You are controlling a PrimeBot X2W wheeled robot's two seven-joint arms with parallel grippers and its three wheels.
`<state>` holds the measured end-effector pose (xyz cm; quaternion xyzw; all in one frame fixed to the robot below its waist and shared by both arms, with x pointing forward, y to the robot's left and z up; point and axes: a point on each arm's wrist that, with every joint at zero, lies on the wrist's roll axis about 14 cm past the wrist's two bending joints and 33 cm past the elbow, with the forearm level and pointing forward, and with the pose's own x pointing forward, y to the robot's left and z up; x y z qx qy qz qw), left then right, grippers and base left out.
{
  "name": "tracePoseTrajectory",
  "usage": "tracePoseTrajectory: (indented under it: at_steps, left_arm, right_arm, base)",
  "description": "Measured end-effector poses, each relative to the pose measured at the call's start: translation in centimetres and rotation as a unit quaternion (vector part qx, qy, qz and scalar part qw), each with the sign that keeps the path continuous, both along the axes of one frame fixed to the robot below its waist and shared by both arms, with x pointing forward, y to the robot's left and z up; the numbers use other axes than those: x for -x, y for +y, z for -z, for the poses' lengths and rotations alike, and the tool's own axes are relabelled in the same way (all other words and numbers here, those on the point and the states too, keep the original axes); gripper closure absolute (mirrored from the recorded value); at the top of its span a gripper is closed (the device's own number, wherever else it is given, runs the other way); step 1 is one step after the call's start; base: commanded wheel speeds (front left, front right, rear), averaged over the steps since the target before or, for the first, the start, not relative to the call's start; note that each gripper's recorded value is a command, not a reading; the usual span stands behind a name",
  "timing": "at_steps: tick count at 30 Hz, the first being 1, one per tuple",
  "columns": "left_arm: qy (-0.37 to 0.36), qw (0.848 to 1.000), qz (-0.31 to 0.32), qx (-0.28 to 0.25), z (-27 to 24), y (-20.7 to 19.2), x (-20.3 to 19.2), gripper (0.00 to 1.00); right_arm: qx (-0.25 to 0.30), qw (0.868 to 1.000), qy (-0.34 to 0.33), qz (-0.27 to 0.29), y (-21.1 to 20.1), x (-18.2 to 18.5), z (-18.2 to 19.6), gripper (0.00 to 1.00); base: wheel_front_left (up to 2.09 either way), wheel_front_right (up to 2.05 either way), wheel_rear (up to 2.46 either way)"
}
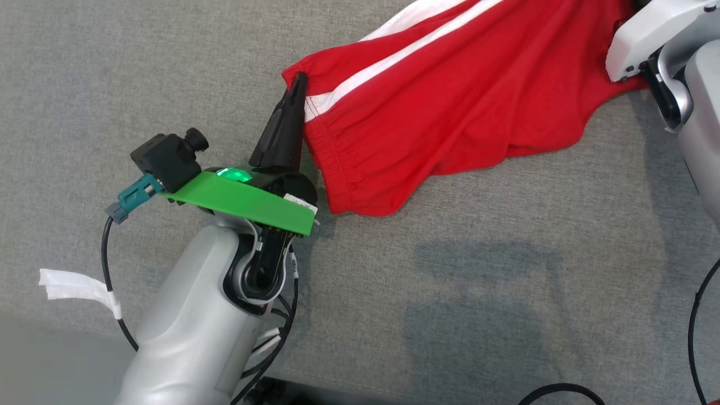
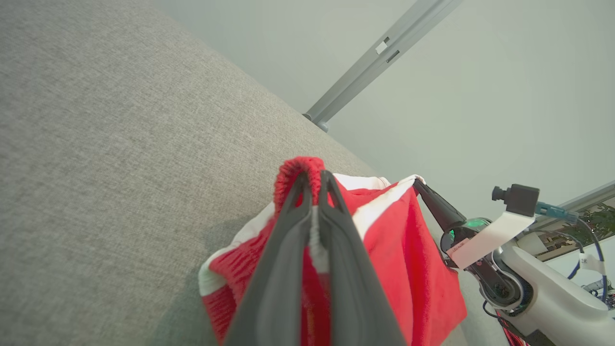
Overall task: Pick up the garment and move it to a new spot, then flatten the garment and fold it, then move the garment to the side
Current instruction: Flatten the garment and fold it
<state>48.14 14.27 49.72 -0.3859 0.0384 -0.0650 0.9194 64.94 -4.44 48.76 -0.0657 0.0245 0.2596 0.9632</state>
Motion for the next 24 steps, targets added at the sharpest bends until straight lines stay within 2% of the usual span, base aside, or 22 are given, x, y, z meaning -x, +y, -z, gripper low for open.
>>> tracePoseTrajectory:
  at_steps: [6,7,8,9,10,17,24]
  left_arm:
    - [0.013,0.999,-0.013,-0.028,1.6,1.0,-0.7,1.0]
    - [0.015,0.999,-0.014,-0.032,1.8,1.0,-0.8,0.82]
    - [0.016,0.999,-0.014,-0.037,2.0,1.1,-0.8,0.55]
    - [0.017,0.999,-0.015,-0.043,2.1,1.2,-0.8,0.0]
    - [0.018,0.998,-0.015,-0.051,2.2,1.2,-0.8,0.0]
    - [0.003,0.995,-0.043,-0.089,1.5,3.1,-0.8,0.0]
    - [0.002,0.989,-0.075,-0.129,1.0,5.1,1.3,0.0]
  right_arm:
    - [-0.005,1.0,0.01,-0.005,1.3,-1.3,1.7,1.0]
    - [-0.007,1.0,0.012,-0.006,1.4,-1.4,1.9,1.0]
    - [-0.01,1.0,0.015,-0.005,1.6,-1.4,2.1,0.76]
    - [-0.015,1.0,0.018,-0.002,1.6,-1.4,2.2,0.24]
    - [-0.018,1.0,0.02,-0.001,1.6,-1.3,2.2,0.0]
    - [-0.045,0.999,0.017,0.012,0.8,-0.5,0.9,0.0]
    - [-0.08,0.996,0.028,0.029,-0.6,2.2,0.0,0.0]
  base:
    - [0.0,0.0,0.0]
    - [0.0,0.0,0.0]
    - [0.0,0.0,0.0]
    - [0.0,0.0,0.0]
    - [0.0,0.0,0.0]
    - [0.0,0.0,0.0]
    - [0.0,0.0,0.0]
